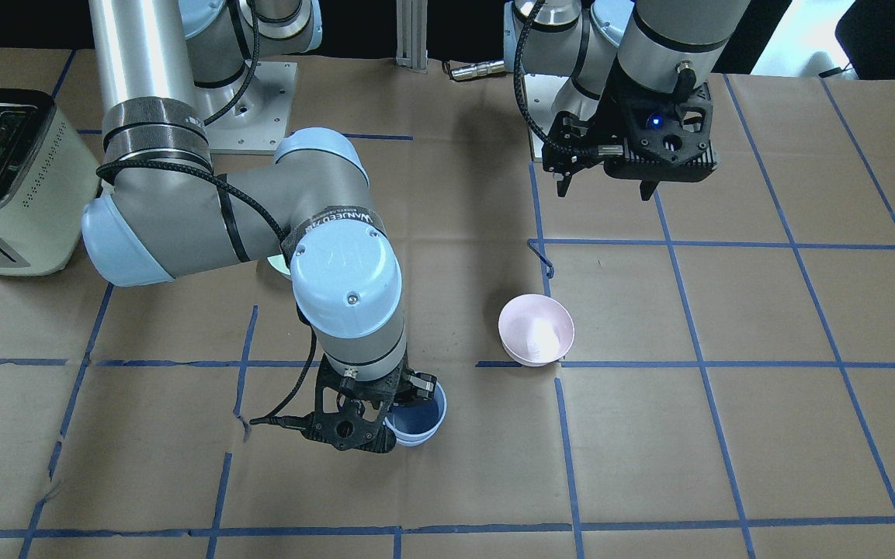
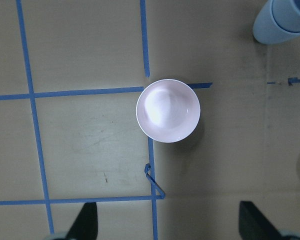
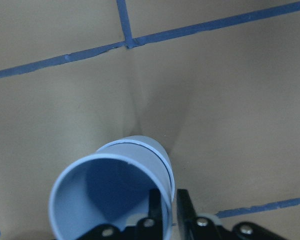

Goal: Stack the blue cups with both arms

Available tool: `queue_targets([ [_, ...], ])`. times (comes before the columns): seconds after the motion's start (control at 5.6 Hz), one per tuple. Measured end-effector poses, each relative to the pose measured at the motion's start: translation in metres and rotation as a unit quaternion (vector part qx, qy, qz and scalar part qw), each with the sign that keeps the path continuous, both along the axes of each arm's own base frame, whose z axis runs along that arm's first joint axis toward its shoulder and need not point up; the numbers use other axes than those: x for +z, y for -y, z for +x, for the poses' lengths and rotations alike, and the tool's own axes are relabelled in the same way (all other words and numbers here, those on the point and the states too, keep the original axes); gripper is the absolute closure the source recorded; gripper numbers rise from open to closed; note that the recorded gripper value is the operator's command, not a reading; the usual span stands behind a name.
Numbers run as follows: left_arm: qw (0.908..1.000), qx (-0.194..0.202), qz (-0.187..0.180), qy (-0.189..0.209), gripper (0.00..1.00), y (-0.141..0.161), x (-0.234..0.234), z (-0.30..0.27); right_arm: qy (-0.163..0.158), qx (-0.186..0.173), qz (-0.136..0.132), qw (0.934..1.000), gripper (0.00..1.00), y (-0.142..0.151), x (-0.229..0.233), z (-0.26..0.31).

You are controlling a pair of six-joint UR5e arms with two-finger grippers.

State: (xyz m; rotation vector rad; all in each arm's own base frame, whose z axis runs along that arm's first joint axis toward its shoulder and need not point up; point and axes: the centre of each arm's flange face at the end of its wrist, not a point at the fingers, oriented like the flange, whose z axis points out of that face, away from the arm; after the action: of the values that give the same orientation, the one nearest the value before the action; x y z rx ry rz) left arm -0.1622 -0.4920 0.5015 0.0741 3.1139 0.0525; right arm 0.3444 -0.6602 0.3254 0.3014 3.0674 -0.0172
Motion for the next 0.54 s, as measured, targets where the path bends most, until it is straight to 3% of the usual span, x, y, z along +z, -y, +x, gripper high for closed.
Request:
queue_targets([
  [0.54, 1.0000, 0.000, 0.001, 0.000, 0.01, 0.000, 0.000, 0.000, 0.013, -0.009, -0.023, 0.9996, 0.00, -0.005, 0.071, -0.025],
])
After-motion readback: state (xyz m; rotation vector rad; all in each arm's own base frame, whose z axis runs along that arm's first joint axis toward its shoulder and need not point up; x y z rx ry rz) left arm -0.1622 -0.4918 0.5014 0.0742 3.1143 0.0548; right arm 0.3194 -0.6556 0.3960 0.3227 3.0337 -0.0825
